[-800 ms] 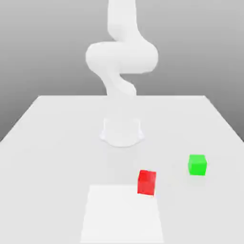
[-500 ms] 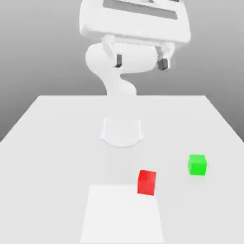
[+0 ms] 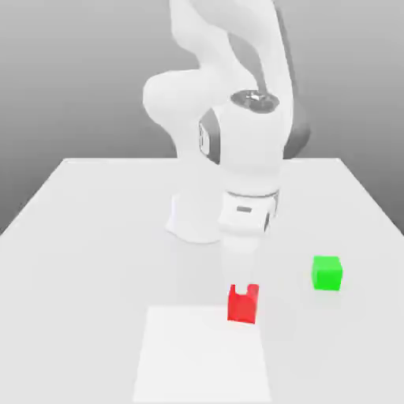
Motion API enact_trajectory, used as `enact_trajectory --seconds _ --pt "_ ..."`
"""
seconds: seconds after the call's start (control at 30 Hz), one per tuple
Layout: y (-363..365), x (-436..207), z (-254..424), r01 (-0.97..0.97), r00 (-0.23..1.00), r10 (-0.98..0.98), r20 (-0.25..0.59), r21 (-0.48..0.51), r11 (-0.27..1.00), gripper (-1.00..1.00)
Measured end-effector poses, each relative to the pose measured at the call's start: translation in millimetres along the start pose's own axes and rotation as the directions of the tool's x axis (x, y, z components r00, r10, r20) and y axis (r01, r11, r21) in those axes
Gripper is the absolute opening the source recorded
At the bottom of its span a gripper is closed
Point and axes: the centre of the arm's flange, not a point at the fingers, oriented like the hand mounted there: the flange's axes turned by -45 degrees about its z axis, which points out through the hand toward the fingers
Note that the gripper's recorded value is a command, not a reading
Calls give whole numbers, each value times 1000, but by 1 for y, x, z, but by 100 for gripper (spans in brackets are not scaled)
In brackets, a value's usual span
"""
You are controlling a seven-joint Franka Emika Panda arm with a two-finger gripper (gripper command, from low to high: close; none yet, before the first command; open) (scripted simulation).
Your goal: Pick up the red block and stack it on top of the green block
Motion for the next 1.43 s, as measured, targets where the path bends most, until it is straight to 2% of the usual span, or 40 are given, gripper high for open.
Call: enact_trajectory --seconds 0.17,0.2,0.43,0.7,0.87,0.97,1.07,1.17,1.33,1.37,1.43 --pt "-2 -2 40 3 1000 -3 3 2 1000 0" --pt "-3 -2 47 2 1000 -2 3 3 1000 -100" --pt "-3 -2 48 2 1000 -2 4 5 1000 -100" --pt "-3 -2 -10 3 1000 -3 3 5 1000 -100" --pt "-42 63 -30 361 933 -361 -3 7 933 -100" --pt "-78 103 -39 590 808 -590 -4 7 808 -100" --pt "-121 136 -49 778 628 -778 -3 7 628 -100" --pt "-142 151 -38 850 527 -850 0 7 527 -100" --pt "-144 152 3 858 514 -858 0 7 514 -100" --pt "-144 151 10 857 515 -857 0 7 515 100" --pt "-142 150 10 853 522 -853 0 7 522 100"
